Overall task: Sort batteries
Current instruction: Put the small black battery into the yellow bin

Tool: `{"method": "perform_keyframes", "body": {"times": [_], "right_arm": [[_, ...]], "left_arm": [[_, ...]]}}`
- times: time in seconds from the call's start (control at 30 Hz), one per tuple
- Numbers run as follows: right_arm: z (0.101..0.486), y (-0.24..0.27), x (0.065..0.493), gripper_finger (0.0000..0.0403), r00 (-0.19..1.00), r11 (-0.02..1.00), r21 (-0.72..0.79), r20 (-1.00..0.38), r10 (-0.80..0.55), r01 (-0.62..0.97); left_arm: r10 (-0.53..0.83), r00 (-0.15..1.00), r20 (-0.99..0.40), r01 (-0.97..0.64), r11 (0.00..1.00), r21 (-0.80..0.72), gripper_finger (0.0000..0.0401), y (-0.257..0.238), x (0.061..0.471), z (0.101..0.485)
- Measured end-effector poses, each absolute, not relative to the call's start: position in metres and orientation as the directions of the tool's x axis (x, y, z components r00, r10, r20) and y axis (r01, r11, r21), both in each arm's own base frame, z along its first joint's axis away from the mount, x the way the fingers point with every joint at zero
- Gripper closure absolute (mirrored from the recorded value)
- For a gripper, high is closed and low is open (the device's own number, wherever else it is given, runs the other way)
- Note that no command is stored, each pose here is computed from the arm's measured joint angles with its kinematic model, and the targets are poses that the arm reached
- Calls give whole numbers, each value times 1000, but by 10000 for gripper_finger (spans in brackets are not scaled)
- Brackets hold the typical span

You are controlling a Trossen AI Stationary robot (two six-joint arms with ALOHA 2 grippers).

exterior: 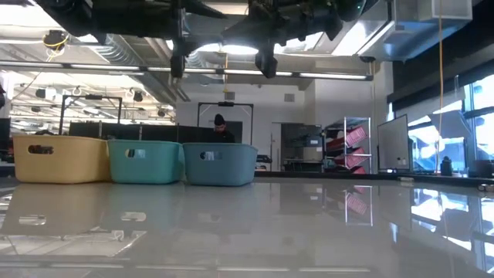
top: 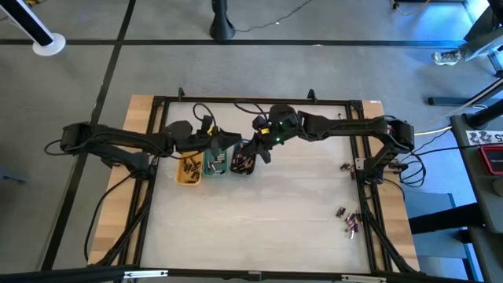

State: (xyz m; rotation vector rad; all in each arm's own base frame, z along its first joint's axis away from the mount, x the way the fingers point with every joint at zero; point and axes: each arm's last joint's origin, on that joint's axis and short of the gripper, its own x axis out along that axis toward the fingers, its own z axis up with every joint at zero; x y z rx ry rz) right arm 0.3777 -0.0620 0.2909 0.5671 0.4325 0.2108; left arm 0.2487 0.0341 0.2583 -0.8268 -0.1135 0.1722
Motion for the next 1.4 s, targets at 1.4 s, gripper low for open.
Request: {"method": "perform_keyframes", "body": {"times": [1.4], "right_arm": [[296, -77, 377, 384, 919, 783, 622, -293, 263, -25]], "left_arm": [[175, 984, -16, -131, 671, -730, 246, 33, 250, 252]]}}
